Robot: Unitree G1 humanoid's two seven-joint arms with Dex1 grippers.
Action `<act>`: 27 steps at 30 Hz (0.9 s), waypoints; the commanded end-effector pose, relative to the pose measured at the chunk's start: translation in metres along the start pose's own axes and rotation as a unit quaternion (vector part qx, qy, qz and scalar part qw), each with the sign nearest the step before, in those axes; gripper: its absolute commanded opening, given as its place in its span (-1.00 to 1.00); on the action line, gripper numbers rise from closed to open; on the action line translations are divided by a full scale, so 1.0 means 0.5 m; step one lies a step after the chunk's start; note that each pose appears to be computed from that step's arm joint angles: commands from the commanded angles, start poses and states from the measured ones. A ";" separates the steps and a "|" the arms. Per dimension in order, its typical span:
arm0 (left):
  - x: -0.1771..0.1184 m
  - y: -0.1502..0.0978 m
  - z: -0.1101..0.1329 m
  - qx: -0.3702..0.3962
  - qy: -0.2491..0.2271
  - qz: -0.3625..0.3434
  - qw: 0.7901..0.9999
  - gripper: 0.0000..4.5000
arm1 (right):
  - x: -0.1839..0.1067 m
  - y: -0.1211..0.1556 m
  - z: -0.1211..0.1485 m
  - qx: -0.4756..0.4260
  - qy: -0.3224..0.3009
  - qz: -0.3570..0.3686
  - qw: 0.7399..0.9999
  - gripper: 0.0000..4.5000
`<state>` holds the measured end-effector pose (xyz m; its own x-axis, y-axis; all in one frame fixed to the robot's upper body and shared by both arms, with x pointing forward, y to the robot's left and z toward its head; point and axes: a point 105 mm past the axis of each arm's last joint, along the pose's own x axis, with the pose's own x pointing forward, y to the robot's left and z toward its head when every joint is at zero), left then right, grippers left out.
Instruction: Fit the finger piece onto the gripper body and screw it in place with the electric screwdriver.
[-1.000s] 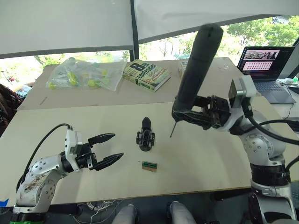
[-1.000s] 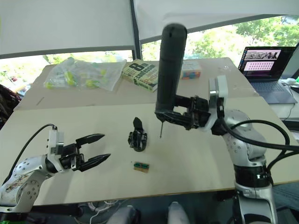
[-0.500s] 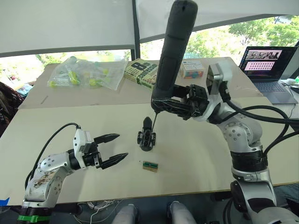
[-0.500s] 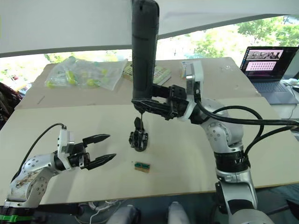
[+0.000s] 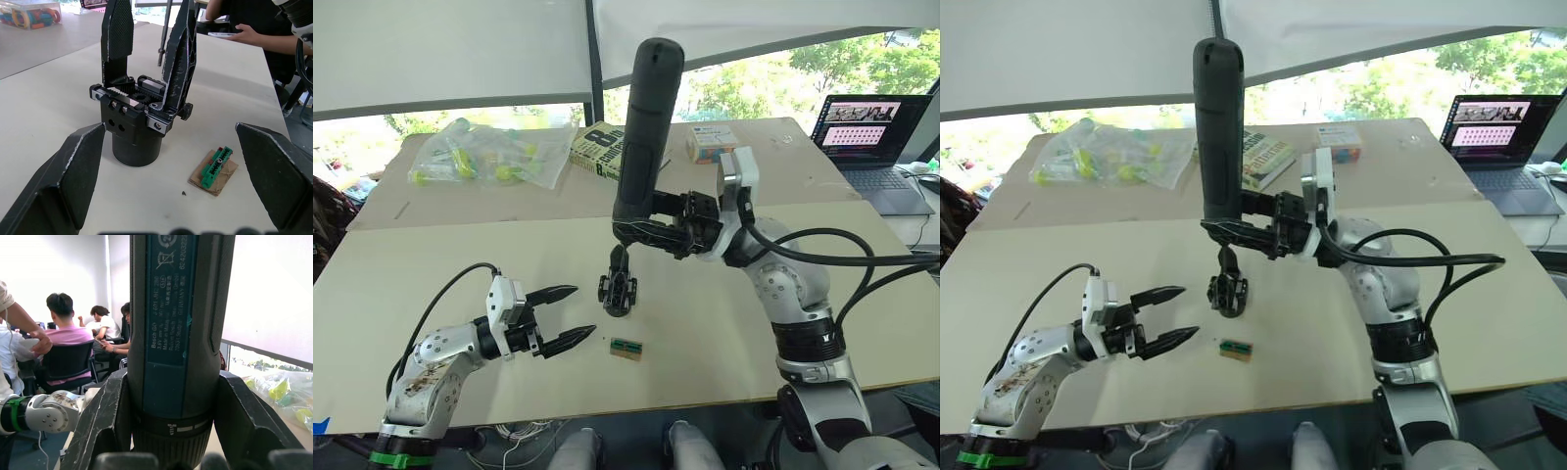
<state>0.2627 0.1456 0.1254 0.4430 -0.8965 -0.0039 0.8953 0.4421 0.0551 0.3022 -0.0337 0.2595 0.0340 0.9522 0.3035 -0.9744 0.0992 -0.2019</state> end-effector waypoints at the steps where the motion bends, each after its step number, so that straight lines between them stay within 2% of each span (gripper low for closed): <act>1: 0.010 0.000 0.016 0.024 -0.007 -0.002 1.000 1.00 | 0.018 0.004 0.032 -0.034 -0.025 0.019 0.999 -0.15; 17: 0.013 0.030 -0.017 0.022 0.015 0.006 1.000 1.00 | 0.046 0.006 0.048 -0.017 -0.027 0.045 0.998 -0.15; 27: 0.016 0.024 -0.034 0.019 0.014 -0.010 1.000 1.00 | 0.045 0.010 0.028 -0.008 -0.004 0.050 0.999 -0.15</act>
<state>0.2772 0.1467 0.1024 0.4376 -0.8976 -0.0523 0.8988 0.4353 0.0511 0.3064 -0.0184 0.2567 -0.0057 0.9664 0.2571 -0.9861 0.0372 -0.1617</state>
